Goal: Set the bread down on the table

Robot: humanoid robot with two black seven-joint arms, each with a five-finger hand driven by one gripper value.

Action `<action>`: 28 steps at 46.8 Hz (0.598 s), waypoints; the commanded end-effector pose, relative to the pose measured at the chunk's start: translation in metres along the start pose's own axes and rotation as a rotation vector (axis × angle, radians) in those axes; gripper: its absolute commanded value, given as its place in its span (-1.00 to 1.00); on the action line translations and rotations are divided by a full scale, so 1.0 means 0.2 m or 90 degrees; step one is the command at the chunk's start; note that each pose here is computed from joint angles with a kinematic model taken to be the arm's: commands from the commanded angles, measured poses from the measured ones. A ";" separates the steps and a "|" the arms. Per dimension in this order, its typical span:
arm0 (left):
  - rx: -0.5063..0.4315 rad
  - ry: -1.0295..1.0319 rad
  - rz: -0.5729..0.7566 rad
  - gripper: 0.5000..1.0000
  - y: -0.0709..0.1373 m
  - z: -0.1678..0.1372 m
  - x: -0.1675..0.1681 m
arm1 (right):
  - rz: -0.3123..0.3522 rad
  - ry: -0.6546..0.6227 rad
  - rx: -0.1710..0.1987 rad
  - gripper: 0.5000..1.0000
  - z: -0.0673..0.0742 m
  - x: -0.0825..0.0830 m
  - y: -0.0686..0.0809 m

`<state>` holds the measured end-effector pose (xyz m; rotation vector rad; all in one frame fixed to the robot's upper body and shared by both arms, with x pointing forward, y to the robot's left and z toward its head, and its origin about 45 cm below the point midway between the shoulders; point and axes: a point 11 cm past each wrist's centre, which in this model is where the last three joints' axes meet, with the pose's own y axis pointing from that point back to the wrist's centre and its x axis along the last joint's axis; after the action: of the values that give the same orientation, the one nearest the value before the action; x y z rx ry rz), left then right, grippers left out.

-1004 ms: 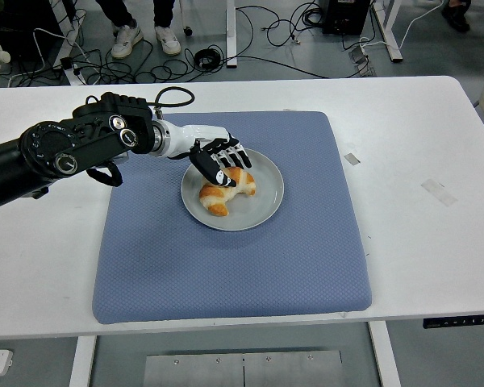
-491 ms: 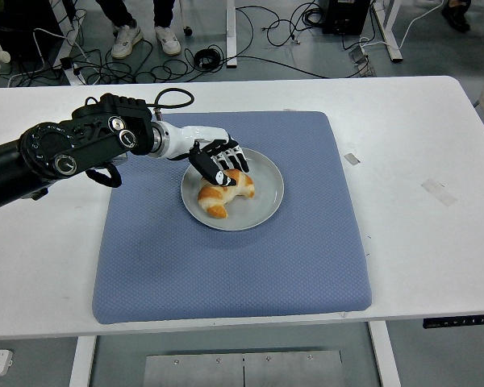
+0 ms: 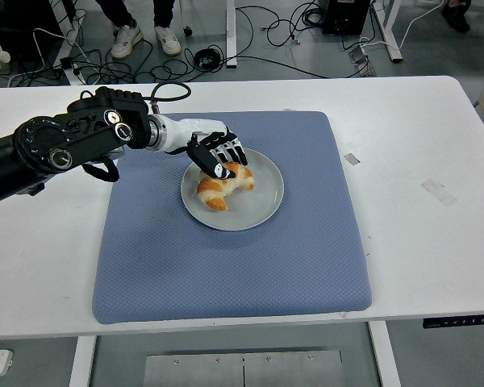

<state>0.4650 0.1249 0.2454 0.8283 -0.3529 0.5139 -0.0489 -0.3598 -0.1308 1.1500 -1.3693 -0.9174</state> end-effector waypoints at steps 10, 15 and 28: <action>0.000 0.009 0.034 -0.58 0.08 -0.02 0.12 | 0.000 0.000 0.000 1.00 0.00 0.00 0.00; 0.009 0.014 0.049 -0.58 0.11 -0.06 0.16 | 0.000 0.000 0.000 1.00 0.00 0.00 0.00; 0.025 0.039 0.095 -0.58 0.23 -0.18 0.29 | -0.002 -0.002 0.001 1.00 0.00 -0.01 0.00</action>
<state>0.4881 0.1889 0.2776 0.8247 -0.3563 0.6672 -0.0488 -0.3589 -0.1310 1.1522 -1.3692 -0.9196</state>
